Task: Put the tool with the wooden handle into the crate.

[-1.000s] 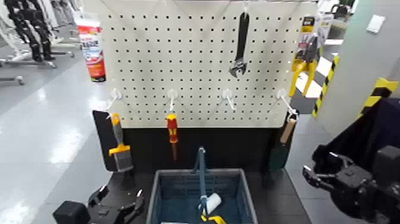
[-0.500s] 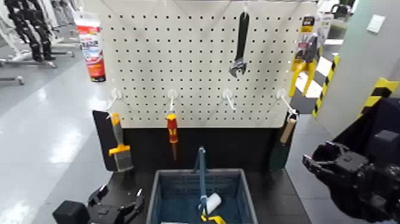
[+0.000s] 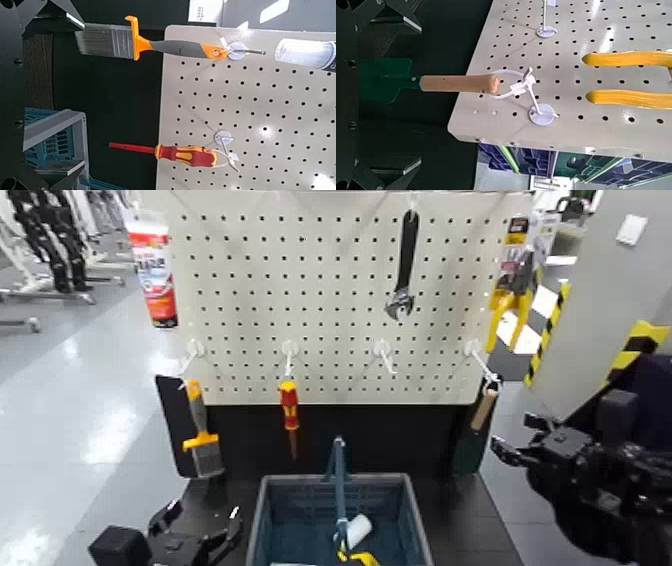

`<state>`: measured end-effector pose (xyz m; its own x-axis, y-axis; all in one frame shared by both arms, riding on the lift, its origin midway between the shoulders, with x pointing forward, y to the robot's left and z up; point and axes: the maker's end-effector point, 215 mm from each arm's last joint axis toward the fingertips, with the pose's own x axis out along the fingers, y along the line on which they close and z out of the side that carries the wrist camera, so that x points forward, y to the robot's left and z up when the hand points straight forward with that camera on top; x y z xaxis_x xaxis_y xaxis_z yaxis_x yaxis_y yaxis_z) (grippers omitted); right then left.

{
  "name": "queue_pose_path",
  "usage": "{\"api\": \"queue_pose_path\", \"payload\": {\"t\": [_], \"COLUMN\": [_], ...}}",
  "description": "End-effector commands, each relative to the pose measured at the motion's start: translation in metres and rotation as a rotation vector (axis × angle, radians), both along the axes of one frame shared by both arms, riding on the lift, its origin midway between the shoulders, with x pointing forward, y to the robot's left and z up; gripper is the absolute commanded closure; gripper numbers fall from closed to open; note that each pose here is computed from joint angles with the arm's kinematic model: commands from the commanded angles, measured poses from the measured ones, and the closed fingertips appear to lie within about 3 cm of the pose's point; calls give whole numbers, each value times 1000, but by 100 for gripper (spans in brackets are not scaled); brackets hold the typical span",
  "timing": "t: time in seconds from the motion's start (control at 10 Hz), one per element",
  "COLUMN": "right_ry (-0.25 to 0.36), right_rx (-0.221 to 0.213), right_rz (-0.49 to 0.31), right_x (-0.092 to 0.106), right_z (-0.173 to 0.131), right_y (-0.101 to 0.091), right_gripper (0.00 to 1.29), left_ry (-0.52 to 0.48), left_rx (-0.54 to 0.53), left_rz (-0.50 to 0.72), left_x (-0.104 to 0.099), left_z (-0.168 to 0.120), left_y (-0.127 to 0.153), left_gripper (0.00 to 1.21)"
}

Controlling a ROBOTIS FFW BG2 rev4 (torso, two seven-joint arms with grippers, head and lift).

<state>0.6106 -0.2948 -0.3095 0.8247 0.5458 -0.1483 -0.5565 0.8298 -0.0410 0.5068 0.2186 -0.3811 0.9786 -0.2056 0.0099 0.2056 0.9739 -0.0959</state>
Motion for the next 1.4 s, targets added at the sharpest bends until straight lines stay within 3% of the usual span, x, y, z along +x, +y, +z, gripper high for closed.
{"api": "queue_pose_path", "payload": {"t": [0.1,0.5,0.9,1.1,1.3,1.4], "right_ry": [7,10,2,1,0,-5], "right_rx": [9,21,45,59,63,55], "right_rz": [35,70,81,92,87,79], "right_x": [13,29,38,41,42,42], "right_z": [-5,-11,-11,-13,-14,-13], "right_y": [15,31,41,50,51,51], "right_gripper": [14,15,32,55,111,119], "left_ry": [0,-5,-11,-10,-10,-10], "left_rx": [-1,0,-4,-4,-5,-6], "left_rz": [1,-7,-14,-16,-16,-14], "left_x": [0,2,5,5,4,4], "left_z": [-1,0,2,1,0,0], "left_y": [0,-2,-5,-6,-5,-4], "left_gripper": [10,10,10,10,10,10]}}
